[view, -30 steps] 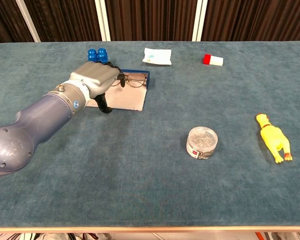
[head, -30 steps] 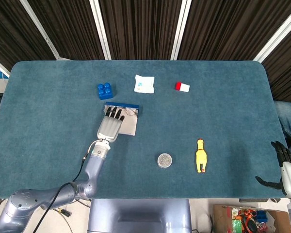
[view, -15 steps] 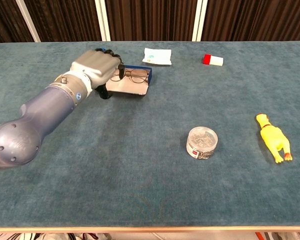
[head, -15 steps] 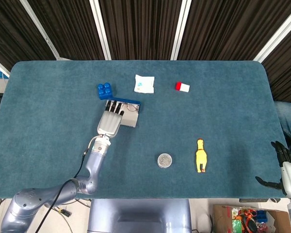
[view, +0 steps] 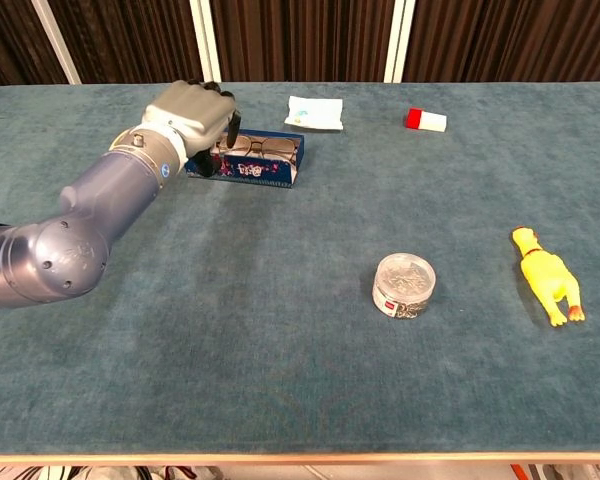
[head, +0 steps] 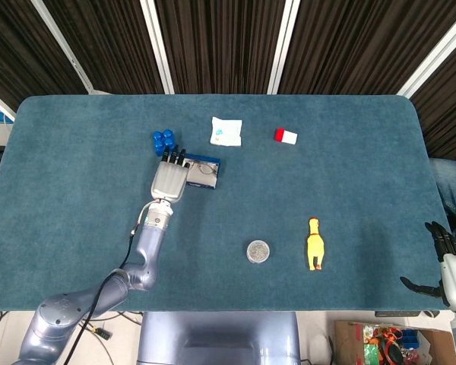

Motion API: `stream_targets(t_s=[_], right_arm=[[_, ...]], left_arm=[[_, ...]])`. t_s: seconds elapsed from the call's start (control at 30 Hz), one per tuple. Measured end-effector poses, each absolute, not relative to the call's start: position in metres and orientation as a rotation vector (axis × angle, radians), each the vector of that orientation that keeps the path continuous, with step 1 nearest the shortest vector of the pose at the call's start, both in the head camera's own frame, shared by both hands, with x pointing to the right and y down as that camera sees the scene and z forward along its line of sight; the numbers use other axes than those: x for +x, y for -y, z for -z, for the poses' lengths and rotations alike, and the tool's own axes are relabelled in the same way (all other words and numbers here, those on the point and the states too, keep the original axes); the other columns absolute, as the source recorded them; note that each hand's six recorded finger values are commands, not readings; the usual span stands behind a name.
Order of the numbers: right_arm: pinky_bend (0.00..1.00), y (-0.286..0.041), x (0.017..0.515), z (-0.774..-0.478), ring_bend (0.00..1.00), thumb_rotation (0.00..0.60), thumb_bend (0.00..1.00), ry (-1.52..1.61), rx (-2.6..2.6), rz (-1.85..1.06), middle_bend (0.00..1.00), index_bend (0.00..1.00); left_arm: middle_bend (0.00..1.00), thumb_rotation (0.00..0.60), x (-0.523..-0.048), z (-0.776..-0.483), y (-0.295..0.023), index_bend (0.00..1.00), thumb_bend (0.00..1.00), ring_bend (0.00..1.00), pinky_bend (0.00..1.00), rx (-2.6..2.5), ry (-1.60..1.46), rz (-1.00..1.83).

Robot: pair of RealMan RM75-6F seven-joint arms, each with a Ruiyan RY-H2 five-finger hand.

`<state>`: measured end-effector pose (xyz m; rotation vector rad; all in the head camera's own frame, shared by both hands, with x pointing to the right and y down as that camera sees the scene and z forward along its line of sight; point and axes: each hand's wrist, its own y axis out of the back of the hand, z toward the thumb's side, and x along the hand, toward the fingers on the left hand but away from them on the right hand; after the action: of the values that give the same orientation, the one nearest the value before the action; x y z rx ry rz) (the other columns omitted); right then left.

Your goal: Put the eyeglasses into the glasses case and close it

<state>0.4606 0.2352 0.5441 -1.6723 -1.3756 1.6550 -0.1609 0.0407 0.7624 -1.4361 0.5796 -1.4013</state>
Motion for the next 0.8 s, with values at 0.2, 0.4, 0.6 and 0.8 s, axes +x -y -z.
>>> stream_targets(t_s=[0.2,0.4,0.6,0.8], right_arm=[[0.19,-0.235,0.461,-0.544,0.06,0.600,0.10,1.375,-1.675,-1.658,0.00,0.00],[0.19,-0.236,0.461,-0.545,0.06,0.600,0.10,1.379,-1.679,-1.662,0.00,0.00],[0.19,-0.236,0.461,-0.545,0.06,0.600,0.10,1.383,-1.682,-1.663,0.00,0.00],[0.19,-0.236,0.461,-0.545,0.06,0.600,0.10,1.387,-1.685,-1.665,0.00,0.00]], left_arm=[[0.11,0.600,-0.158,-0.765,-0.044,0.54,0.38,0.01,0.08,-1.469,-0.600,1.378],[0.11,0.600,-0.163,-0.766,-0.047,0.55,0.38,0.01,0.08,-1.462,-0.600,1.386],[0.12,0.600,-0.167,-0.770,-0.050,0.58,0.41,0.01,0.08,-1.474,-0.594,1.405],[0.12,0.600,-0.166,-0.769,-0.053,0.58,0.42,0.01,0.08,-1.499,-0.607,1.397]])
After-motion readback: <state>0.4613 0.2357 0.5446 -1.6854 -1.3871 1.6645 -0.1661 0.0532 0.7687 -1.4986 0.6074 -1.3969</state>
